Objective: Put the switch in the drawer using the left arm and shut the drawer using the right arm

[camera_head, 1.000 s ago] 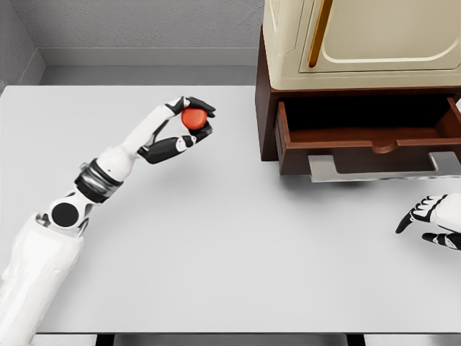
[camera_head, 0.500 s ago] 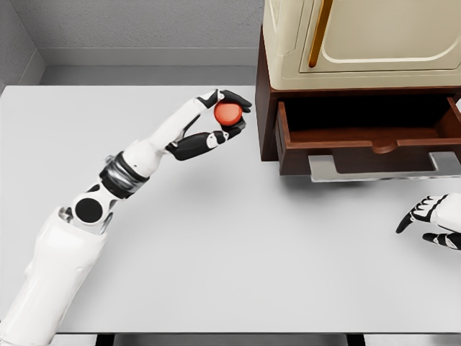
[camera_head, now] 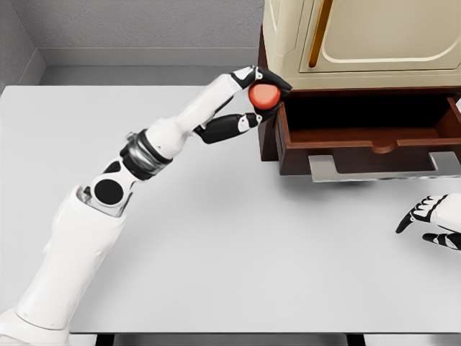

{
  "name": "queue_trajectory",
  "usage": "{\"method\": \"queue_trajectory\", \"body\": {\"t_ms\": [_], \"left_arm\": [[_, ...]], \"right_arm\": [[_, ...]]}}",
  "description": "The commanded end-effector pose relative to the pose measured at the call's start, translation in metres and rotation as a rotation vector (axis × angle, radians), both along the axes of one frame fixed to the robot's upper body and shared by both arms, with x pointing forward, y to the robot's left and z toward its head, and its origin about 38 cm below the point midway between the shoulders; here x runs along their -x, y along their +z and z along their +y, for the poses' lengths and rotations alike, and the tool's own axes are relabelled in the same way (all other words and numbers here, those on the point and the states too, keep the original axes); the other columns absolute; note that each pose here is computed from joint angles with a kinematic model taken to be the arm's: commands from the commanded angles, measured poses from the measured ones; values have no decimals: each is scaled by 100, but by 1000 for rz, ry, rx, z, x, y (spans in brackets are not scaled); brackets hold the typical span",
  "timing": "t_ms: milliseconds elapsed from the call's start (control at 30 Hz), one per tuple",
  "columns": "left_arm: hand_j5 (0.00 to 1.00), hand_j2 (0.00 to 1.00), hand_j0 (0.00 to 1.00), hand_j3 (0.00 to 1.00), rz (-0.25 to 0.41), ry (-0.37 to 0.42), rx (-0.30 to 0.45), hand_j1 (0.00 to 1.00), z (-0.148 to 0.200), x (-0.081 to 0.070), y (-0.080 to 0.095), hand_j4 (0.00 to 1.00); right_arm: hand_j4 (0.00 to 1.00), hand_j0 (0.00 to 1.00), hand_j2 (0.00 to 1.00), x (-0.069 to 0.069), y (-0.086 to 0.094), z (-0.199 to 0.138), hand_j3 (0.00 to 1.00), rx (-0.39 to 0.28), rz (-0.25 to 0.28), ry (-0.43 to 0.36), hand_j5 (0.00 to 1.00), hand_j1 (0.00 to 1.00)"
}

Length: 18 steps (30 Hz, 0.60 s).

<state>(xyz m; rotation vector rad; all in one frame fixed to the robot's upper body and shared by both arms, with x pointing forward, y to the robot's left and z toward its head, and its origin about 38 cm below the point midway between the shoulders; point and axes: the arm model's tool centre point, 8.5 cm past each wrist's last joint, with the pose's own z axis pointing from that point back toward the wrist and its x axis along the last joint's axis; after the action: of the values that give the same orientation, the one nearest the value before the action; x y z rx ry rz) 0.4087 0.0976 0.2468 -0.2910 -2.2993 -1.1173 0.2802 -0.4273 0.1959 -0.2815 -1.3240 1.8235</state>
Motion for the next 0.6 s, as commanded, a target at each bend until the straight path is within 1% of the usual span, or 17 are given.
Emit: {"method": "queue_trajectory", "body": {"t_ms": [0, 33, 133, 167, 200, 233, 333, 367, 433, 567], "left_arm": [[44, 44, 44, 44, -9, -20, 2, 44, -11, 5, 2, 44], [44, 44, 44, 44, -20, -19, -15, 44, -15, 6, 2, 44], [44, 44, 44, 44, -47, -26, -23, 44, -28, 8, 6, 44], [44, 44, 44, 44, -59, -38, -37, 44, -35, 10, 7, 44], [44, 44, 44, 44, -66, -34, -48, 44, -37, 10, 6, 44], [44, 44, 44, 44, -77, -38, -42, 44, -42, 11, 11, 44], [44, 44, 44, 44, -136, -32, -69, 44, -51, 12, 22, 44], [44, 44, 44, 44, -155, -22, -92, 44, -54, 12, 23, 44], [44, 44, 44, 44, -180, -17, -111, 44, -60, 10, 28, 44], [44, 44, 44, 44, -225, -28, -156, 44, -70, 11, 33, 44]], "right_arm": [[61, 61, 61, 0, 1, 0, 61, -3, 0, -2, 61, 61], [61, 61, 61, 0, 1, 0, 61, -3, 0, -2, 61, 61], [61, 61, 61, -1, 1, -1, 61, -2, 1, -5, 61, 61], [61, 61, 61, -1, 1, -1, 61, -2, 1, -5, 61, 61], [61, 61, 61, -1, 1, -1, 61, -2, 1, -5, 61, 61], [61, 61, 61, -1, 1, -1, 61, -2, 1, -5, 61, 61], [61, 61, 61, -1, 1, -1, 61, -2, 1, -5, 61, 61], [61, 61, 61, -1, 1, -2, 61, -2, -1, -7, 61, 61], [61, 61, 61, -1, 1, -4, 61, 0, -2, -13, 61, 61], [61, 61, 61, -2, 2, -4, 61, 0, -6, -15, 61, 61]]}}
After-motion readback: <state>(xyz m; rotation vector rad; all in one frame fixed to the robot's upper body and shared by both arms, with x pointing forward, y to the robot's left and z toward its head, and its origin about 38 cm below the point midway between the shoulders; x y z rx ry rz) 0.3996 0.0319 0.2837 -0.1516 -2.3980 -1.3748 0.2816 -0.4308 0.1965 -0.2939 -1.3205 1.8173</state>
